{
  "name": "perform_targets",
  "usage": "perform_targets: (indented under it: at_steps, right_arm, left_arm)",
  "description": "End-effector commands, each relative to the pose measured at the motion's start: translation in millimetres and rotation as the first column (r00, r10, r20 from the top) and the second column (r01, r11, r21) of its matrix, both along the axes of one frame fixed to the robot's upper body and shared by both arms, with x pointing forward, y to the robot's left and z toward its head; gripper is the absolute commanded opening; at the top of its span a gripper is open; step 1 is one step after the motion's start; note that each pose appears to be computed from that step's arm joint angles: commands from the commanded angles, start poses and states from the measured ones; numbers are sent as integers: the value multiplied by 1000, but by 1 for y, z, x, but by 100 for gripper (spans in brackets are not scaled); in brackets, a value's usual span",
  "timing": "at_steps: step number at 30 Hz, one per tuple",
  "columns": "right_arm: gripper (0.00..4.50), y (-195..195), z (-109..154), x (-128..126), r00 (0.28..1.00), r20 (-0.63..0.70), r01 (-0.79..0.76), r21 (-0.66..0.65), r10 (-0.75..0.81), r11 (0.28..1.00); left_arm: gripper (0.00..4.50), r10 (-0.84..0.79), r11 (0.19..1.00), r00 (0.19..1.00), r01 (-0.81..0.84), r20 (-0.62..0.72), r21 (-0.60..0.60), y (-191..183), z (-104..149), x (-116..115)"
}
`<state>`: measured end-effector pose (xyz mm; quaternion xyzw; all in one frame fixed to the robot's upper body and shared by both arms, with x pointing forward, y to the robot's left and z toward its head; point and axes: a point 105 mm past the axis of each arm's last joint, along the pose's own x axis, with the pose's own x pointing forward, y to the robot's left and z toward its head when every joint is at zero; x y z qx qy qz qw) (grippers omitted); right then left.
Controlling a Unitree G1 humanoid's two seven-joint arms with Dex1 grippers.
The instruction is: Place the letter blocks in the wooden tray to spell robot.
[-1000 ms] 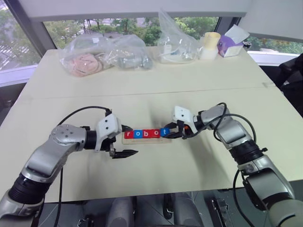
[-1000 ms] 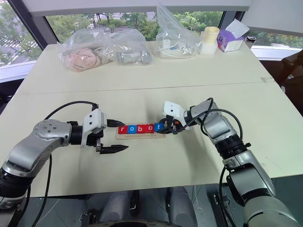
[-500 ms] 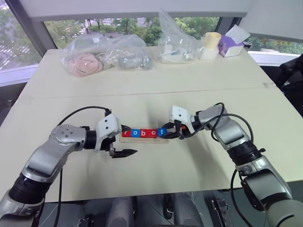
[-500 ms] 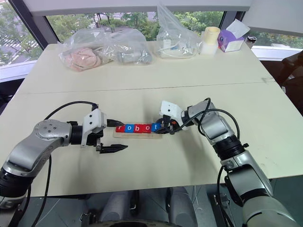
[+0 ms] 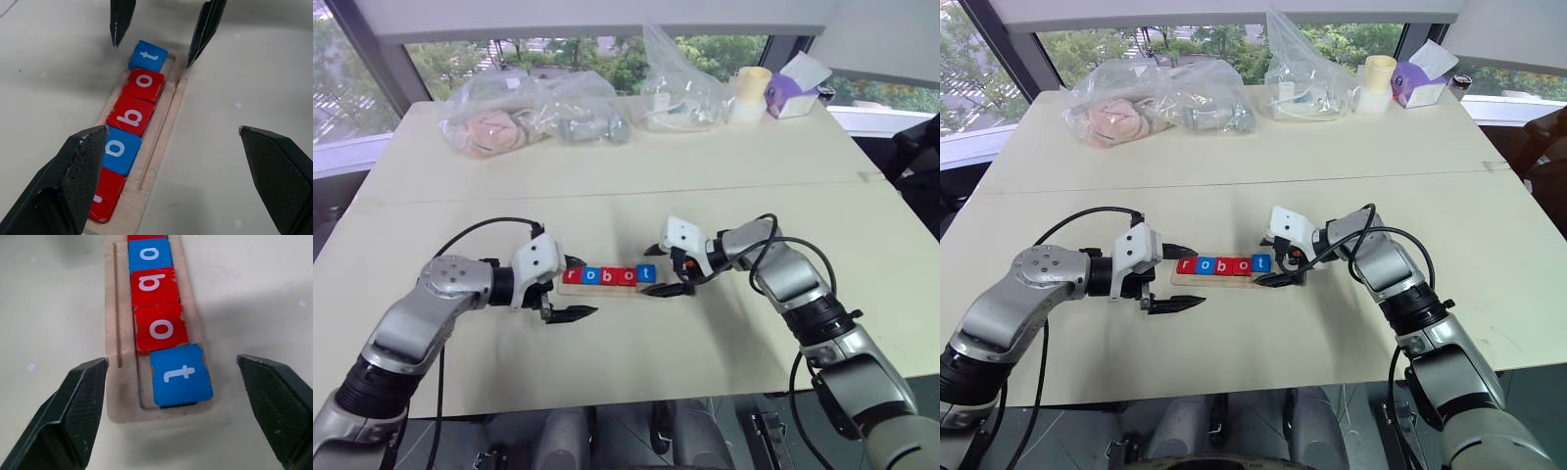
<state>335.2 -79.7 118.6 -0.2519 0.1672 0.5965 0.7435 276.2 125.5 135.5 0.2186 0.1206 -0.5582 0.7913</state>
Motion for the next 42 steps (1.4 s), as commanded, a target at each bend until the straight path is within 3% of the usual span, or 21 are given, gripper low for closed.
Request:
perform_targets:
  at_steps: [1,4,8,26,34,42]
  right_arm:
    - [445,-3,31,11,996,71,47,106,-54,993]
    - [445,-15,35,28,978,129,146,146,-165,979]
    - [445,-21,18,36,962,159,201,131,-221,971]
    - [445,-10,5,23,984,117,114,142,-131,983]
    - [445,-21,23,56,933,204,256,202,-296,945]
    - [445,-17,5,54,951,182,224,151,-250,963]
  left_arm:
    - [450,-5,1000,999,5,35,-2,-1,6,1]
    - [450,-6,1000,999,7,32,-5,-1,6,0]
    - [450,-38,999,999,38,4,-17,-4,8,-6]
    - [450,-34,999,999,34,-7,-13,-2,8,-6]
    - [450,-34,999,999,34,-4,-15,-3,7,-5]
    - [450,-31,999,1000,31,-4,-17,-3,6,-5]
